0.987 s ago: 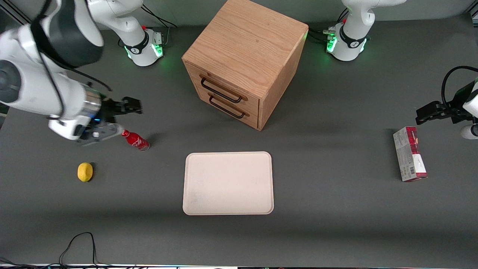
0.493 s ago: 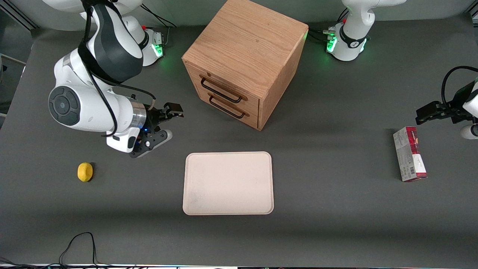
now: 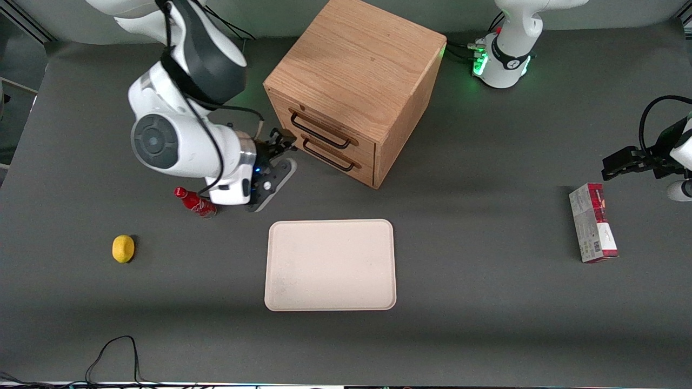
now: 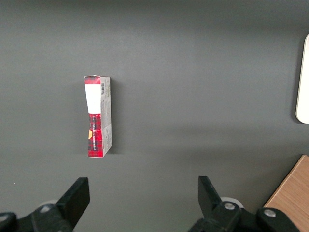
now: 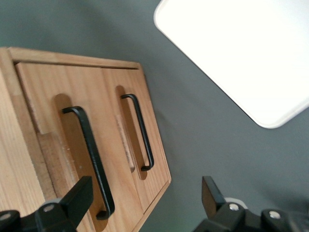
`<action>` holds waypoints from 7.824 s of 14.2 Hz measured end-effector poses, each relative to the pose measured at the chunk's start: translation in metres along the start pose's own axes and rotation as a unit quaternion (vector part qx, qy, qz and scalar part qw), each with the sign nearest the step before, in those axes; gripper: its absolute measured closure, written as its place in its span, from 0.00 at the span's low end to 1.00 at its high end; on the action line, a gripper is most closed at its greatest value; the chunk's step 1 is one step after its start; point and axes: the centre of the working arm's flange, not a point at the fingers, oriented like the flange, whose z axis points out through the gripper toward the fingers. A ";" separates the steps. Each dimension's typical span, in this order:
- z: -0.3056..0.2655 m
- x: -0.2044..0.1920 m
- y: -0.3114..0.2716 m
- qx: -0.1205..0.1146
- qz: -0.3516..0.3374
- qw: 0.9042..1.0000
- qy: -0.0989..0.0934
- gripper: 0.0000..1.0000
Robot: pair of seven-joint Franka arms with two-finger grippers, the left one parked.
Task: Open upper drawer
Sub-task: 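Move the right gripper toward the upper drawer's black handle, then hook the right gripper onto the upper drawer's black bar handle, then pull the upper drawer outward by its handle with the right gripper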
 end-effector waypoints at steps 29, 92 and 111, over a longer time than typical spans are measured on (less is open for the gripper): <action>0.091 -0.030 -0.031 0.013 -0.020 1.000 0.000 0.00; 0.048 -0.007 0.157 0.020 -0.021 0.996 0.090 0.00; 0.022 -0.009 0.211 0.017 -0.003 0.993 0.113 0.00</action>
